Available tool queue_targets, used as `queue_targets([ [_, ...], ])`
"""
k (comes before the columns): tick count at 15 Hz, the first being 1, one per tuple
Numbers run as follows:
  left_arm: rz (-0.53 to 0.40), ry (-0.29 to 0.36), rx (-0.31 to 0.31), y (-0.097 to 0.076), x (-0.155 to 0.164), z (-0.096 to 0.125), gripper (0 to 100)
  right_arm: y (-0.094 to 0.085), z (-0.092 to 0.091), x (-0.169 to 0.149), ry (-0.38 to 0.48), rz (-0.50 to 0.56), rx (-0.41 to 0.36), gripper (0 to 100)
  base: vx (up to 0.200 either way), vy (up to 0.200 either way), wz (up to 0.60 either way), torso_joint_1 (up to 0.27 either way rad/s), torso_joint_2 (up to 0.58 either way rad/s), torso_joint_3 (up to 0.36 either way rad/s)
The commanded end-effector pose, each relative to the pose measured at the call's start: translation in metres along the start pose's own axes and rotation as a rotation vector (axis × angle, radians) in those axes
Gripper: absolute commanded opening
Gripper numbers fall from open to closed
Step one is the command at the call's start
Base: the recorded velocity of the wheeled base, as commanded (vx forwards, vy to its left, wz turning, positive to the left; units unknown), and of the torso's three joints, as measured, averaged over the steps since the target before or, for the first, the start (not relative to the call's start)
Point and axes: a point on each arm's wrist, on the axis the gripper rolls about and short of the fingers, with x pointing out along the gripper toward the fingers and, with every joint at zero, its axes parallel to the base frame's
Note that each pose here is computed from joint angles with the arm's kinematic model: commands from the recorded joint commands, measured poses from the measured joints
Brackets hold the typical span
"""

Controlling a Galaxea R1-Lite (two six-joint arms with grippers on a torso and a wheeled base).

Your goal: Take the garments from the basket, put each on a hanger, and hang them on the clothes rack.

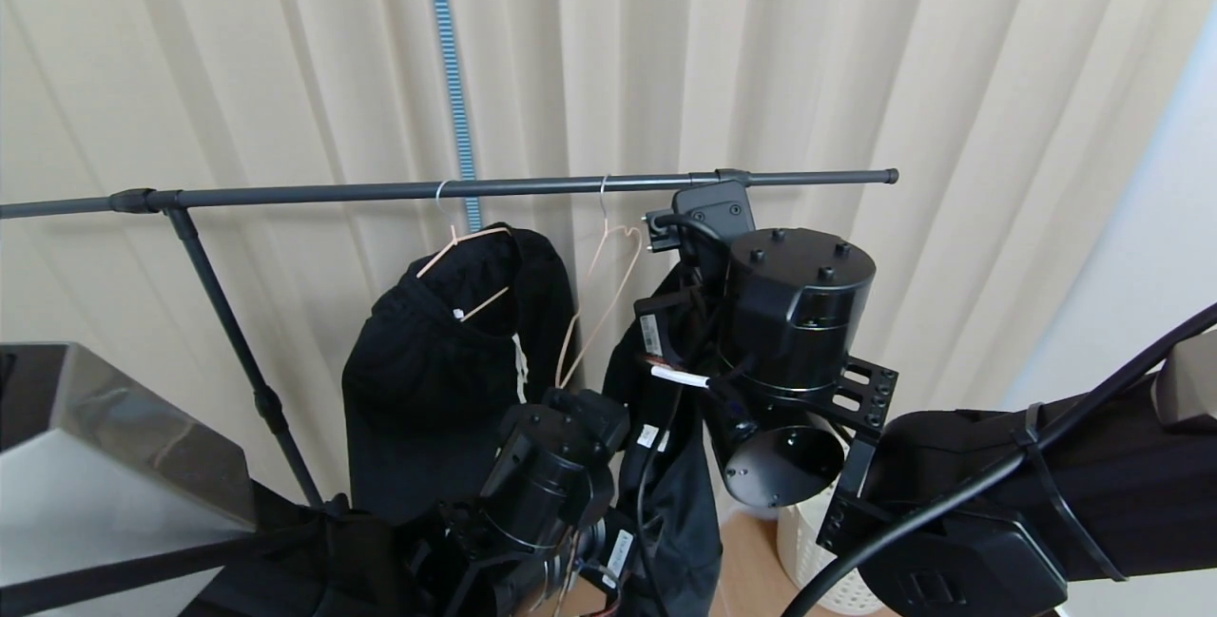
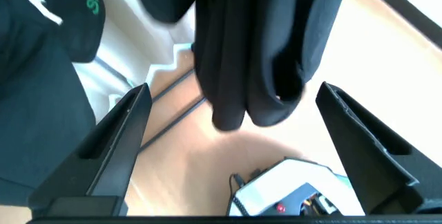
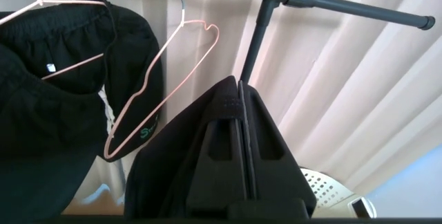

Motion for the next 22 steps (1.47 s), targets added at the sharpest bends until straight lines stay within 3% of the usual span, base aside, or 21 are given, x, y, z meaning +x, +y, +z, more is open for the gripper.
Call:
queue_targets([
  [1,0.001,0.013,0.001,-0.001,0.005,-0.003,100,-0.001,0.000,0.002,0.001,-0.005,-0.001,0,0.000,0.000,0.00,0.000,0.00,0.000],
  [5,-0.011,-0.088,-0.051,-0.001,-0.005,0.020,100,-0.001,0.000,0.002,0.001,-0.005,-0.001,0,0.000,0.000,0.00,0.000,0.00,0.000],
  [7,0.004,-0.100,-0.069,0.003,-0.001,0.025,100,-0.002,0.000,0.002,0.001,-0.006,0.001,0,0.000,0.000,0.00,0.000,0.00,0.000],
  [10,0.098,-0.090,-0.090,0.006,0.016,0.023,100,-0.002,0.000,0.001,0.000,-0.005,0.008,0,0.000,0.000,0.00,0.000,0.00,0.000],
  [14,0.106,-0.035,-0.062,0.002,0.025,0.008,100,-0.003,0.002,0.002,-0.003,-0.008,0.012,0,0.000,0.000,0.00,0.000,0.00,0.000],
  [17,0.079,0.012,-0.017,-0.011,0.020,-0.009,100,-0.008,0.004,0.008,-0.006,-0.032,0.019,0,0.000,0.000,0.00,0.000,0.00,0.000],
  [22,0.107,0.015,-0.016,-0.009,0.020,-0.011,100,-0.011,0.005,0.010,-0.008,-0.046,0.024,0,0.000,0.000,0.00,0.000,0.00,0.000],
])
